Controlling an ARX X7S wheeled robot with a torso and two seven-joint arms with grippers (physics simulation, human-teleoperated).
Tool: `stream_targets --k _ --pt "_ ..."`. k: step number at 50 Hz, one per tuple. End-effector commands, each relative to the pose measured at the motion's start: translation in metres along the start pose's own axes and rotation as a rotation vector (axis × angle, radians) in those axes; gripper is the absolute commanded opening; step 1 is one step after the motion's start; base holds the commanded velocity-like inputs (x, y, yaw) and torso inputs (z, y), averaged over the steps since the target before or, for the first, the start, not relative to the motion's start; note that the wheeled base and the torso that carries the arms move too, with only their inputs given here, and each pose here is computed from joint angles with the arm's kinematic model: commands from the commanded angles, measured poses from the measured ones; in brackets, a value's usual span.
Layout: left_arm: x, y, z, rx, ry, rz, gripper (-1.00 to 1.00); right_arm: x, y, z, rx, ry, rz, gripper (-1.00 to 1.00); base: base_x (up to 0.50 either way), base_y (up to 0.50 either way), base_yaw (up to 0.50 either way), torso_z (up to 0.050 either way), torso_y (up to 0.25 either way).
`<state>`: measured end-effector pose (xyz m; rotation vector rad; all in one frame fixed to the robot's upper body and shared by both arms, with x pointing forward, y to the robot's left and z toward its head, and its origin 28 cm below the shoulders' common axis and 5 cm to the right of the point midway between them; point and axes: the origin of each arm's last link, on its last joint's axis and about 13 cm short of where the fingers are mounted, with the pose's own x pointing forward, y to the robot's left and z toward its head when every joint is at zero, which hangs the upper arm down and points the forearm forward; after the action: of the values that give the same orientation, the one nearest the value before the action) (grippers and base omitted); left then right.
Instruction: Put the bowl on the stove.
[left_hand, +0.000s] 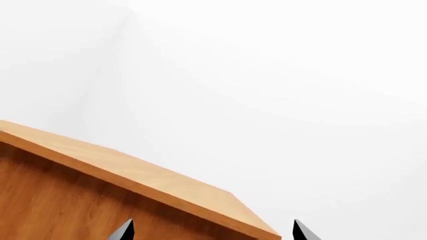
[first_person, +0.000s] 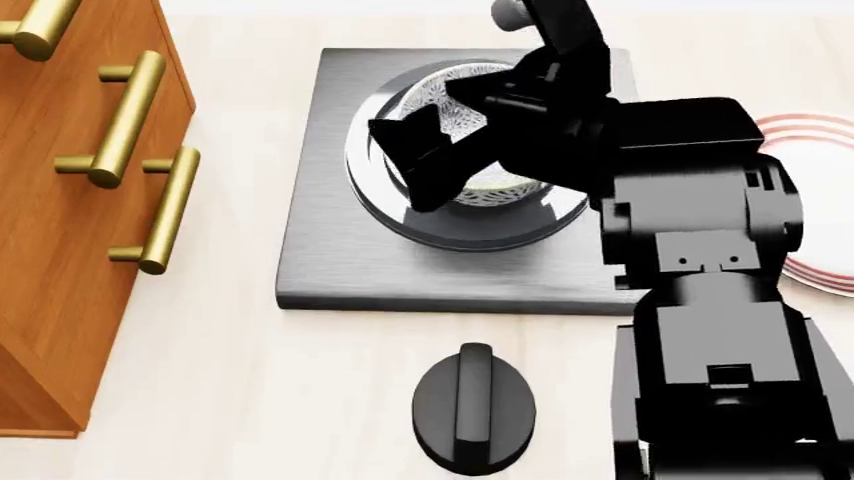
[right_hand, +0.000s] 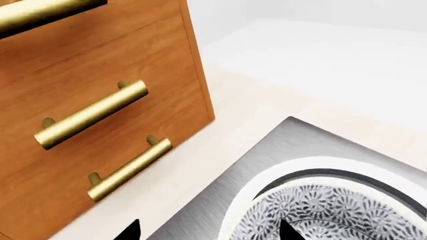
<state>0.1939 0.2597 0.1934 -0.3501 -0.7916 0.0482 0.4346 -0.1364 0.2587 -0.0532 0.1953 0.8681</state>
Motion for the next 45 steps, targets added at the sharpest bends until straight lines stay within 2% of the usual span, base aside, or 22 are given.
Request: stream_targets --k 1,7,9,14,15,16,17,22,30,38,45 --pt "-0.001 0.001 -0.001 0.038 -0.017 0.001 1.00 0.002 0.000 0.013 -0.052 -0.154 0.058 1.00 0.00 0.00 0.00 0.000 0.000" --pt "-0.002 0.000 -0.001 0.036 -0.015 -0.003 1.00 -0.009 -0.009 0.020 -0.077 -0.312 -0.007 1.00 0.00 0.00 0.00 0.000 0.000" --pt "-0.002 0.000 -0.001 0.032 -0.015 -0.004 1.00 -0.013 -0.012 0.020 -0.062 -0.369 -0.024 1.00 0.00 0.00 0.00 0.000 0.000" --pt "-0.003 -0.001 -0.002 0.028 -0.010 -0.007 1.00 -0.032 -0.025 0.008 -0.080 -0.534 -0.139 1.00 0.00 0.00 0.00 0.000 0.000" --pt "-0.003 -0.001 -0.002 0.028 -0.010 -0.007 1.00 -0.034 -0.023 0.007 -0.078 -0.543 -0.138 1.00 0.00 0.00 0.00 0.000 0.000" --pt "-0.003 -0.001 -0.002 0.028 -0.007 -0.008 1.00 -0.037 -0.019 -0.008 -0.017 -0.566 -0.152 1.00 0.00 0.00 0.00 0.000 0.000" --pt "-0.003 -0.001 -0.002 0.027 -0.007 -0.009 1.00 -0.044 -0.015 -0.002 -0.045 -0.605 -0.161 1.00 0.00 0.00 0.00 0.000 0.000" --pt "-0.003 -0.001 -0.002 0.025 -0.007 -0.009 1.00 -0.059 0.000 -0.020 0.001 -0.688 -0.200 1.00 0.00 0.00 0.00 0.000 0.000" --pt "0.000 -0.001 0.001 0.026 -0.016 -0.007 1.00 -0.080 0.015 -0.047 0.050 -0.808 -0.323 1.00 0.00 0.00 0.00 0.000 0.000" --pt "0.000 -0.003 0.003 0.019 -0.019 -0.014 1.00 -0.106 0.034 -0.072 0.091 -0.858 -0.430 1.00 0.00 0.00 0.00 0.000 0.000" --pt "0.001 -0.002 0.004 0.021 -0.023 -0.010 1.00 -0.131 0.053 -0.080 0.067 -0.861 -0.481 1.00 0.00 0.00 0.00 0.000 0.000"
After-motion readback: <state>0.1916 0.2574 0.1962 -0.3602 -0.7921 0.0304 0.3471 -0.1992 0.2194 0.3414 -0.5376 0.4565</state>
